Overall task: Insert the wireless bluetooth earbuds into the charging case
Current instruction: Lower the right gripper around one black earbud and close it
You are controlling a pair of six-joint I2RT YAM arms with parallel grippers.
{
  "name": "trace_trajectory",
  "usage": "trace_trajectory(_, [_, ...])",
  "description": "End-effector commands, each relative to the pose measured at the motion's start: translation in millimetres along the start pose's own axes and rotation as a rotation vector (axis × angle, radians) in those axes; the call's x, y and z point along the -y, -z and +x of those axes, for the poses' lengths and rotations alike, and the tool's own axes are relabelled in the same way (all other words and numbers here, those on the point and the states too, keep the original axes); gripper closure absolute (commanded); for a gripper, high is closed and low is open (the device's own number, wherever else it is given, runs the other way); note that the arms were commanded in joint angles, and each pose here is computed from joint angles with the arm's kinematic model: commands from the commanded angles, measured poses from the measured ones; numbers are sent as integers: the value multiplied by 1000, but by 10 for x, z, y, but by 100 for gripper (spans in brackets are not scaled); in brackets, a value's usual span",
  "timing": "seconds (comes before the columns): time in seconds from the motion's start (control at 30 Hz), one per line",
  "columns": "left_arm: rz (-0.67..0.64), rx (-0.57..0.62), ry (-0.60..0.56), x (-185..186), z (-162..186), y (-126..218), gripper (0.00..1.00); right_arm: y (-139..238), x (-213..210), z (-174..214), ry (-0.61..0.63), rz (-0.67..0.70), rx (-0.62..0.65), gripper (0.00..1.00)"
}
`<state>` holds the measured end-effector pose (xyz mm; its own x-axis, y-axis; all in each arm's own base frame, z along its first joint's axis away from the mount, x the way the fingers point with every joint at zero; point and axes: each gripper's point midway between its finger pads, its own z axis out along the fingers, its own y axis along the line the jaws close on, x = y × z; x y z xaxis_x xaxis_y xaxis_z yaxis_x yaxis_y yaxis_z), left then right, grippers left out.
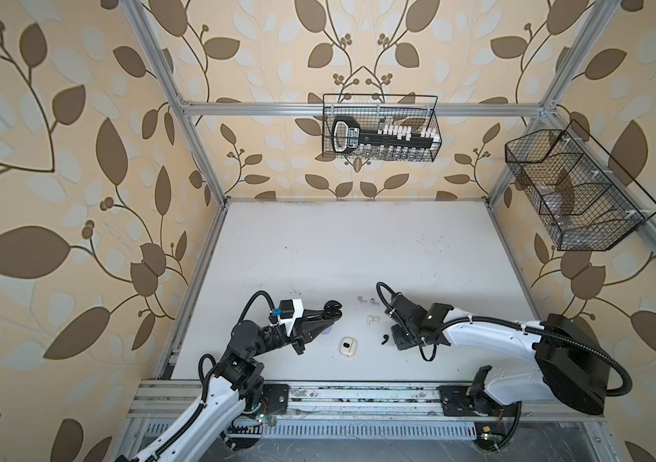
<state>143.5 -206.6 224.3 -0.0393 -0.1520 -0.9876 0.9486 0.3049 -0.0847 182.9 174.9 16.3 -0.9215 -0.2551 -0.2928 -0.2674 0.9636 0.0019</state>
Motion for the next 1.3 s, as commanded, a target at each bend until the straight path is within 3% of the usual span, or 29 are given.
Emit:
trace_trajectory(0.0, [17, 38, -48, 47, -119, -5, 100, -3, 63, 33, -14, 29, 5, 70])
trace_trajectory(0.17, [19, 39, -47, 51, -120, -4, 100, -38, 92, 43, -16, 49, -1, 62])
trace_trajectory(0.57, [20, 40, -49, 55, -125, -4, 100, -50, 86, 48, -7, 56, -5, 69])
trace_trajectory(0.8, [21, 39, -48, 56, -122, -3, 100, -78, 80, 54, 0, 62, -10, 63])
trace_trajectory(1.27, [23, 39, -48, 62, -122, -2, 100, -76, 66, 51, 6, 66, -11, 75])
